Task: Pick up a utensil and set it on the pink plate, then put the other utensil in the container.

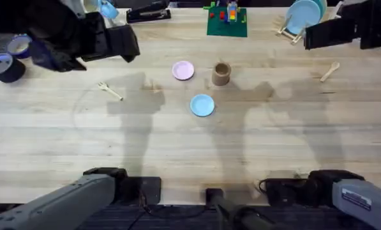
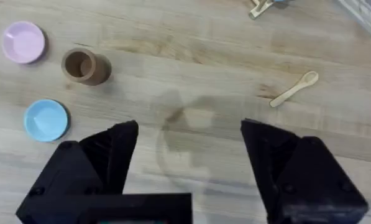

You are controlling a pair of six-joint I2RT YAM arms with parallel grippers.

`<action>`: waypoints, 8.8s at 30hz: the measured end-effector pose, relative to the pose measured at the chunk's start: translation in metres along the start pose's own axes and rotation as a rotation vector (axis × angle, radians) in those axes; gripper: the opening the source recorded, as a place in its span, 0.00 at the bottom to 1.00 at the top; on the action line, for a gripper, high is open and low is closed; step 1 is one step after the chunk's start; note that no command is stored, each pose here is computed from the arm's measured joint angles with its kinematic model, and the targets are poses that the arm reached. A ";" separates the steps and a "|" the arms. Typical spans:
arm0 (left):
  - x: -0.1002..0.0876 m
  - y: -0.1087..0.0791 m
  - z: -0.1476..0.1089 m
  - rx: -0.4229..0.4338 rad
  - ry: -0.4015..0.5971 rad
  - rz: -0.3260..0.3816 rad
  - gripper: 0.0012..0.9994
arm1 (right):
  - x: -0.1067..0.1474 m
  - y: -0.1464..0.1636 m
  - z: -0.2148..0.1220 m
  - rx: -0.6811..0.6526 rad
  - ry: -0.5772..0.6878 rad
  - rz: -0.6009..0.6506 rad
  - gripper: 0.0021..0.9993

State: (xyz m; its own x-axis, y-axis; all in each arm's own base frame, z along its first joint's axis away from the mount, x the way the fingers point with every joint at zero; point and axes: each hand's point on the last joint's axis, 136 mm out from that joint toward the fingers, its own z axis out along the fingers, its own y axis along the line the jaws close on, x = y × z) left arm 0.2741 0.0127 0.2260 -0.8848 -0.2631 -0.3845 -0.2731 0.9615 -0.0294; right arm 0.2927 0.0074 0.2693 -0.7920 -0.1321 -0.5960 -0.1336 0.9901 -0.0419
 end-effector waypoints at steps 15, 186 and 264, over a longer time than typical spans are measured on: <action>0.017 0.016 0.041 -0.100 0.026 -0.260 0.99 | 0.000 0.000 0.000 0.000 0.000 0.000 1.00; -0.045 -0.137 0.061 0.207 0.045 0.365 0.04 | 0.000 0.000 0.000 0.000 0.001 0.000 1.00; -0.012 -0.189 0.199 0.185 0.240 0.436 0.25 | 0.000 0.000 0.000 0.000 0.001 0.000 1.00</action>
State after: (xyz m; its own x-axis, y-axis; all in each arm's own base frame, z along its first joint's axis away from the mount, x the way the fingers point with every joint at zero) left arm 0.4111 -0.1500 0.0522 -0.9687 0.1746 -0.1766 0.1917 0.9778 -0.0847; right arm 0.2925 0.0074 0.2693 -0.7924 -0.1325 -0.5954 -0.1340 0.9901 -0.0420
